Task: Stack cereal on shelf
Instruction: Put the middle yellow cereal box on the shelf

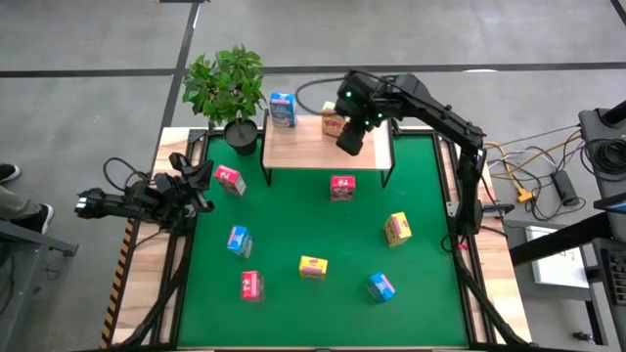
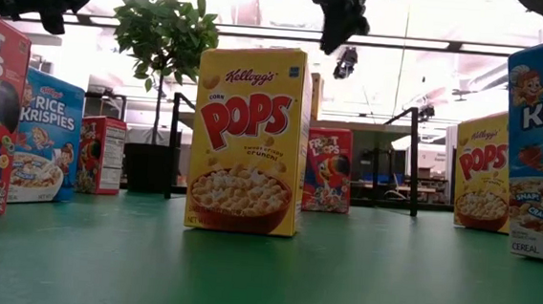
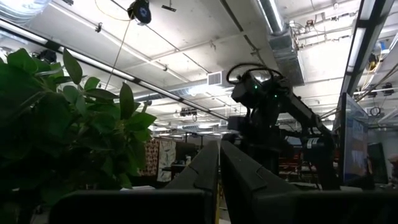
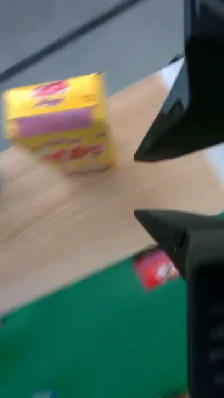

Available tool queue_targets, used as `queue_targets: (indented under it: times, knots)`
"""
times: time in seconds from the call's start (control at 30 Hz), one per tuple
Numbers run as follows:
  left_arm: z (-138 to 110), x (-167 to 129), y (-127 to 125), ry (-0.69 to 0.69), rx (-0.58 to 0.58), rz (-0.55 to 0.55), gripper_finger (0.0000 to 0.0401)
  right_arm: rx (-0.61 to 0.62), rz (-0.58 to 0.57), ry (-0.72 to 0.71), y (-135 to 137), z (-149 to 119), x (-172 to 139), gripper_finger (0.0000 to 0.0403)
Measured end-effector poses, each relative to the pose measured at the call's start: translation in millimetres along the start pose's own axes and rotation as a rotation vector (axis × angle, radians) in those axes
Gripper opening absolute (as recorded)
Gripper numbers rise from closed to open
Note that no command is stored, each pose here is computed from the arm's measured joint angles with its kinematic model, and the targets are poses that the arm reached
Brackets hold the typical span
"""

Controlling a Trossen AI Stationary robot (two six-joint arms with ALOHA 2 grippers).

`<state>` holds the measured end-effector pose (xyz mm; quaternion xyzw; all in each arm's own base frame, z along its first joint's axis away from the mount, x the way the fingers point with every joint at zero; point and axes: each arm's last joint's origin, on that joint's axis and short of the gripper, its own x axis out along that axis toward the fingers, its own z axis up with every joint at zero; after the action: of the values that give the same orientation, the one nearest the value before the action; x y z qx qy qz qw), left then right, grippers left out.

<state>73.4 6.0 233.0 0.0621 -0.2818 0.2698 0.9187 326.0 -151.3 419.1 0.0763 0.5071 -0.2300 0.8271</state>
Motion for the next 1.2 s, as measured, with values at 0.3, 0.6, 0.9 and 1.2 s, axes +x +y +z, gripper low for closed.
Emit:
queue_targets:
  times: [0.3, 0.6, 0.9, 1.2]
  knots:
    - [0, 0, 0, 0.002, 0.002, -0.001, 0.0, -0.019, -0.204, 0.078, -17, -1, 40, 0.0013]
    - [0, 0, 0, 0.001, 0.001, -0.001, 0.0, -0.035, -0.232, -0.035, -32, 10, 54, 0.0013]
    - [0, 0, 0, 0.0, 0.0, 0.0, 0.0, -0.051, -0.24, -0.083, -33, 14, 64, 0.0013]
    - [0, 0, 0, 0.003, 0.002, -0.001, 0.0, 0.011, -0.209, 0.011, -31, 1, 54, 0.0013]
